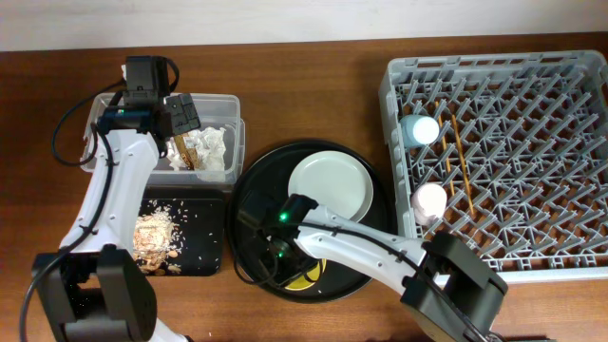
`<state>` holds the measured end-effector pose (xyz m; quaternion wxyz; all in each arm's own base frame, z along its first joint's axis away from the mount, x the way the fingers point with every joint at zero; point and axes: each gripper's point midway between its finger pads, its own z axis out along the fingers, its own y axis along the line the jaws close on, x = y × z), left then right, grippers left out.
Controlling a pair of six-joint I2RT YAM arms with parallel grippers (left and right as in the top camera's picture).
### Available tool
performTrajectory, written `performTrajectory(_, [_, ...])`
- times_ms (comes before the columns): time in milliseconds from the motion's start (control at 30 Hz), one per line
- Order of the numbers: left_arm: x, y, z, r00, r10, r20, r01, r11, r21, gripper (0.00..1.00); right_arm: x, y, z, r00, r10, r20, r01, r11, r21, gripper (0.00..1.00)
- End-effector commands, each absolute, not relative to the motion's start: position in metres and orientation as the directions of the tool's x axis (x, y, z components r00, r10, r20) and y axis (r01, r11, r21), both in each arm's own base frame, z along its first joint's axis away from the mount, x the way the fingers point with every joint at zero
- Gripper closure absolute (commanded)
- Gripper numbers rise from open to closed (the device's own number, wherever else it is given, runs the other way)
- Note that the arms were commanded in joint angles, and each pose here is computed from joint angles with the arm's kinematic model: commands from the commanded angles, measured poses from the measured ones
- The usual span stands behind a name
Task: Sort waste into correct bins and load items into the dishwasher rack
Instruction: 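Grasp the yellow bowl rim with the right gripper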
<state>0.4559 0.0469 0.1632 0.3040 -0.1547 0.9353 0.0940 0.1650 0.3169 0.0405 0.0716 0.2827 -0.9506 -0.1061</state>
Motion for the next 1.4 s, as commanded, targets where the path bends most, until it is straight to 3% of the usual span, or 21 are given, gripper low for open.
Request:
performTrajectory(0, [0.456,0.048,0.158,-0.776,-0.23,-0.587,-0.343,0.936,0.086,0.01,0.164,0.321,0.046,-0.828,-0.558,0.056,-0.53,0.811,0.246,0.62])
performTrajectory(233, [0.456,0.048,0.158,-0.776,-0.23,-0.587,-0.343,0.936,0.086,0.01,0.176,0.337,0.071,-0.83,-0.558,-0.005,-0.538,0.798,0.273,0.57])
performTrajectory(667, [0.456,0.048,0.158,-0.776,-0.23,-0.587,-0.343,0.936,0.086,0.01,0.164,0.328,0.041,-0.816,-0.577,0.029,-0.557,0.799,0.227,0.57])
performTrajectory(800, [0.456,0.048,0.158,-0.776,-0.23,-0.587,-0.343,0.936,0.086,0.01,0.165,0.322,0.036,-0.818,-0.575,0.033,-0.558,0.806,0.199,0.66])
performTrajectory(933, [0.456,0.048,0.158,-0.776,-0.23,-0.587,-0.343,0.936,0.086,0.01,0.163,0.318,0.029,-0.818,-0.574,0.04,-0.557,0.807,0.196,0.67])
performTrajectory(967, [0.456,0.048,0.158,-0.776,-0.23,-0.587,-0.343,0.936,0.086,0.01,0.163,0.318,0.029,-0.819,-0.573,0.039,-0.556,0.808,0.197,0.71])
performTrajectory(1000, [0.456,0.048,0.158,-0.776,-0.23,-0.587,-0.343,0.936,0.086,0.01,0.164,0.319,0.031,-0.819,-0.573,0.035,-0.556,0.807,0.199,0.81])
performTrajectory(1033, [0.456,0.048,0.158,-0.776,-0.23,-0.587,-0.343,0.936,0.086,0.01,0.164,0.321,0.033,-0.819,-0.573,0.034,-0.555,0.806,0.204,0.84])
performTrajectory(1233, [0.456,0.048,0.158,-0.776,-0.23,-0.587,-0.343,0.936,0.086,0.01,0.168,0.334,0.064,-0.821,-0.57,0.035,-0.544,0.8,0.254,0.86])
performTrajectory(1267, [0.456,0.048,0.158,-0.776,-0.23,-0.587,-0.343,0.936,0.086,0.01,0.171,0.332,0.072,-0.827,-0.561,0.041,-0.535,0.806,0.252,0.88])
performTrajectory(1300, [0.456,0.048,0.158,-0.776,-0.23,-0.587,-0.343,0.936,0.086,0.01,0.175,0.327,0.084,-0.821,-0.568,0.053,-0.54,0.804,0.249,0.96])
performTrajectory(1367, [0.456,0.048,0.158,-0.776,-0.23,-0.587,-0.343,0.936,0.086,0.01,0.19,0.32,0.111,-0.797,-0.603,0.037,-0.577,0.777,0.25,0.96])
